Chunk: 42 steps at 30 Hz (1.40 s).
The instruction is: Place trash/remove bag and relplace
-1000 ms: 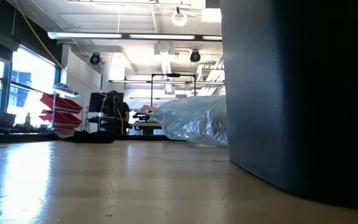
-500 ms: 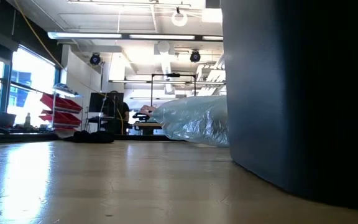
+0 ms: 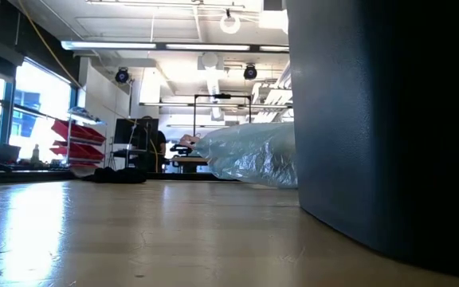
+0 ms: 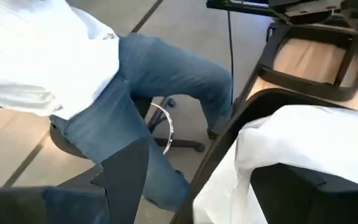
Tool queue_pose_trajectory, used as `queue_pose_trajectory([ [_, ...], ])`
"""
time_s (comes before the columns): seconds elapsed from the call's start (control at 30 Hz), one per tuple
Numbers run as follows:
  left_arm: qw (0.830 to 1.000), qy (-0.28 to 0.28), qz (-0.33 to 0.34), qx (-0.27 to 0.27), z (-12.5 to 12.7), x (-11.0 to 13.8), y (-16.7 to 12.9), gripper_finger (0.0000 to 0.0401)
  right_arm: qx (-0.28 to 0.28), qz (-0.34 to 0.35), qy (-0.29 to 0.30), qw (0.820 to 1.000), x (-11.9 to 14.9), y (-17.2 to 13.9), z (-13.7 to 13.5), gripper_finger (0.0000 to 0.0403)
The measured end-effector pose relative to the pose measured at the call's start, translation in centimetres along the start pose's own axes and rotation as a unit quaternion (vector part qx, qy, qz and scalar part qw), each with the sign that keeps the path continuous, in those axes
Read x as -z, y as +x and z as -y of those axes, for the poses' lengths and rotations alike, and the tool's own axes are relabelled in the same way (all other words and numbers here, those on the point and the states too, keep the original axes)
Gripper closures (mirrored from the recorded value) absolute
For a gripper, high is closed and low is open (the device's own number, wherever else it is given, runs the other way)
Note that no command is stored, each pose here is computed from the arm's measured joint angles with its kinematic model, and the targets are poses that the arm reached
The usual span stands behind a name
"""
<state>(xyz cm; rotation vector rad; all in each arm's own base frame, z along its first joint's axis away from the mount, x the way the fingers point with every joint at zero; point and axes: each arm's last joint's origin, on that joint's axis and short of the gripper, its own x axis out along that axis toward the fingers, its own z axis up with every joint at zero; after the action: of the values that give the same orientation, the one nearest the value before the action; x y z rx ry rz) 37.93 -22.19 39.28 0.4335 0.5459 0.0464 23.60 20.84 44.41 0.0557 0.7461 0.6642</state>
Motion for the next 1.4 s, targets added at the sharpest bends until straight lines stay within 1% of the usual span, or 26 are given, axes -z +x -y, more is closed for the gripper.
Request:
queue_pose_trajectory([
  [0.13,0.999,0.014,-0.010,0.030,1.1,0.5,1.8,0.0401,0.030,-0.024,0.015,0.999,0.9,0.6,-0.5,0.0158],
  [0.2,0.999,0.033,-0.010,0.041,1.8,0.7,2.6,0.0401,0.055,-0.038,0.029,0.997,1.6,1.0,-0.5,0.0158],
  [0.27,0.998,0.047,-0.005,0.044,2.0,0.6,3.1,0.0401,0.086,-0.060,0.048,0.993,2.4,1.2,-0.6,0.0158],
  [0.37,0.998,0.052,-0.006,0.042,2.0,0.7,3.6,0.0401,0.120,-0.105,0.073,0.985,3.4,1.1,-0.3,0.0158],
  [0.5,0.998,0.041,-0.011,0.037,1.3,0.8,4.1,0.0401,0.160,-0.168,0.126,0.964,4.6,0.2,0.3,0.0158],
  [0.63,0.999,0.037,-0.016,0.031,0.7,0.9,4.5,0.0401,0.173,-0.189,0.162,0.953,4.5,-1.1,0.9,0.0158],
  [0.7,0.999,0.032,-0.020,0.029,0.4,1.0,4.7,0.0401,0.174,-0.188,0.156,0.954,4.2,-1.7,0.8,0.0158],
  [0.77,0.999,0.025,-0.025,0.025,0.1,1.1,4.9,0.0401,0.176,-0.184,0.136,0.958,4.0,-2.3,0.8,0.0158],
  [0.87,0.999,0.020,-0.034,0.019,-0.3,1.3,5.1,0.0401,0.165,-0.173,0.120,0.963,3.5,-3.2,0.4,0.0158],
  [1.03,0.998,0.019,-0.064,0.015,-0.7,2.0,5.2,0.0401,0.149,-0.149,0.150,0.966,3.1,-5.0,-0.8,0.0158],
  [1.13,0.996,0.030,-0.082,-0.005,-0.9,2.4,5.3,0.0401,0.139,-0.130,0.176,0.966,3.2,-6.1,-2.0,0.0158],
  [1.2,0.993,0.052,-0.102,-0.020,-0.7,2.9,5.7,0.0401,0.148,-0.119,0.180,0.965,3.6,-6.4,-2.8,0.0158],
  [1.3,0.991,0.076,-0.109,-0.024,-0.3,3.2,6.2,0.0401,0.168,-0.119,0.172,0.963,4.4,-5.8,-3.6,0.0158],
  [1.33,0.991,0.076,-0.102,-0.028,-0.5,3.0,6.0,0.0401,0.180,-0.117,0.161,0.963,4.7,-5.5,-3.9,0.0158],
  [1.4,0.992,0.074,-0.089,-0.039,-1.0,2.5,5.5,0.0401,0.229,-0.103,0.135,0.959,5.5,-4.7,-4.2,0.0158],
])
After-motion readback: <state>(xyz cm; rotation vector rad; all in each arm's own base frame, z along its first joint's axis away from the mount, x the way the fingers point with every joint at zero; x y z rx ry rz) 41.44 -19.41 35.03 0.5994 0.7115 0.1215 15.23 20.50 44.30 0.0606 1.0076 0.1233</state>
